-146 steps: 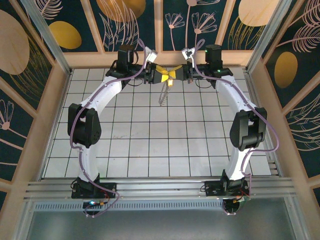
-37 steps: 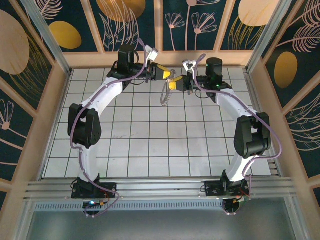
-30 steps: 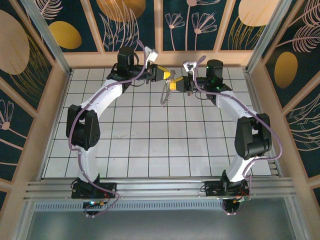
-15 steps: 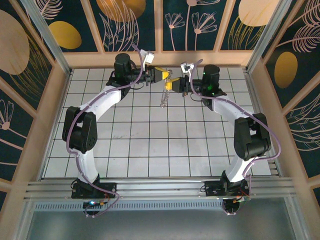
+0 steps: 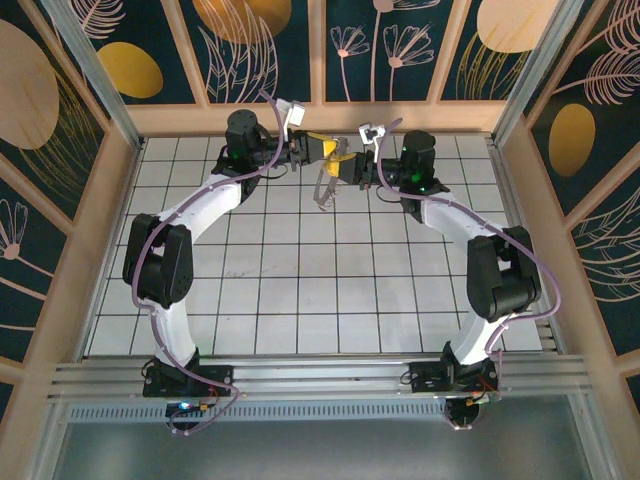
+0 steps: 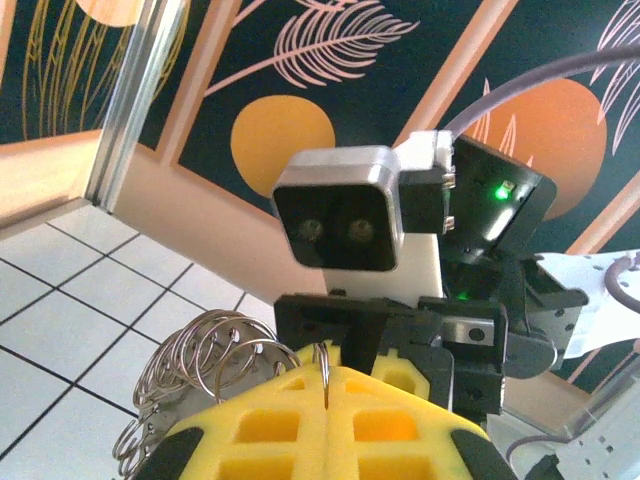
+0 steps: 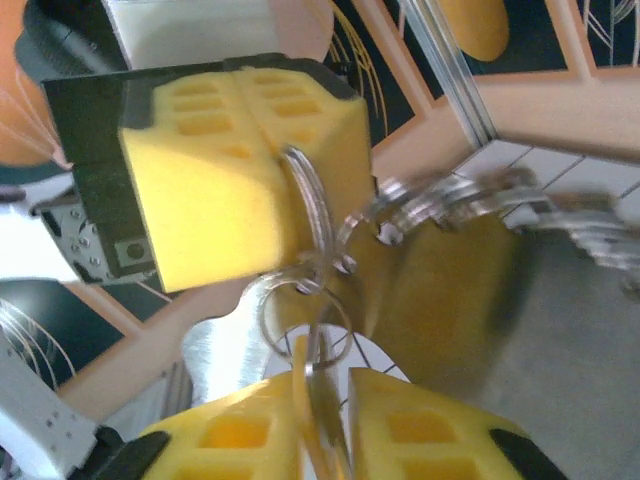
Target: Put the keys on the keyring
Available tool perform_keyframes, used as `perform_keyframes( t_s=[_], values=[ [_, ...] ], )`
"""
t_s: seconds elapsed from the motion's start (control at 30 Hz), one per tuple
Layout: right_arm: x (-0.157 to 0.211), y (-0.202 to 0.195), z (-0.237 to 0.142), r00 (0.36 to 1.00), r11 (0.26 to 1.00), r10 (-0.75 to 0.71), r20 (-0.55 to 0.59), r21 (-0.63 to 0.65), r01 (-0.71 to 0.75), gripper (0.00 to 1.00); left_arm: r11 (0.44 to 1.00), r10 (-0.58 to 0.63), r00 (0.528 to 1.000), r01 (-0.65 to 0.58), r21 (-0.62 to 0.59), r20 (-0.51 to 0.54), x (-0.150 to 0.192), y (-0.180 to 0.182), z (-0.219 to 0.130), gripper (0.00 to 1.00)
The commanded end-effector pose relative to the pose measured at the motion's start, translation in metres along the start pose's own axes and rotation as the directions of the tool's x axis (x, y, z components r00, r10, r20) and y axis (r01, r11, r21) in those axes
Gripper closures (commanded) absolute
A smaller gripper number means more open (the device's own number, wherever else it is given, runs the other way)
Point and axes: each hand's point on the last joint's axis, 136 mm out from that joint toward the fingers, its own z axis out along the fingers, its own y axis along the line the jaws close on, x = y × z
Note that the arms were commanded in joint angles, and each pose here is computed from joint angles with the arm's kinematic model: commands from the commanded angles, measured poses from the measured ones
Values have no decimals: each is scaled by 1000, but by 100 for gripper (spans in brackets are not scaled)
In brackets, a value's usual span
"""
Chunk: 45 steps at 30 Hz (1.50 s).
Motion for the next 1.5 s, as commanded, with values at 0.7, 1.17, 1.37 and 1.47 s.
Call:
perform_keyframes(
  t_s=[0.7,1.17,1.37,1.47],
  values=[
    [-75,42,-84,920,974,-24,392,215,-66,60,994,93,990,-99,43,106,-37,-38,-9,100],
    [-95,43,-45,867,996,66,493,26,-90,66,995,82,991,-87,48,108,-37,-38,-9,100],
    [-94,41,-32,869,995,85,487,0,-97,67,995,82,991,-87,52,105,-36,-39,-9,100],
    [-94,39,-26,872,995,91,481,-9,-99,68,995,83,991,-89,52,105,-37,-39,-9,100]
  ],
)
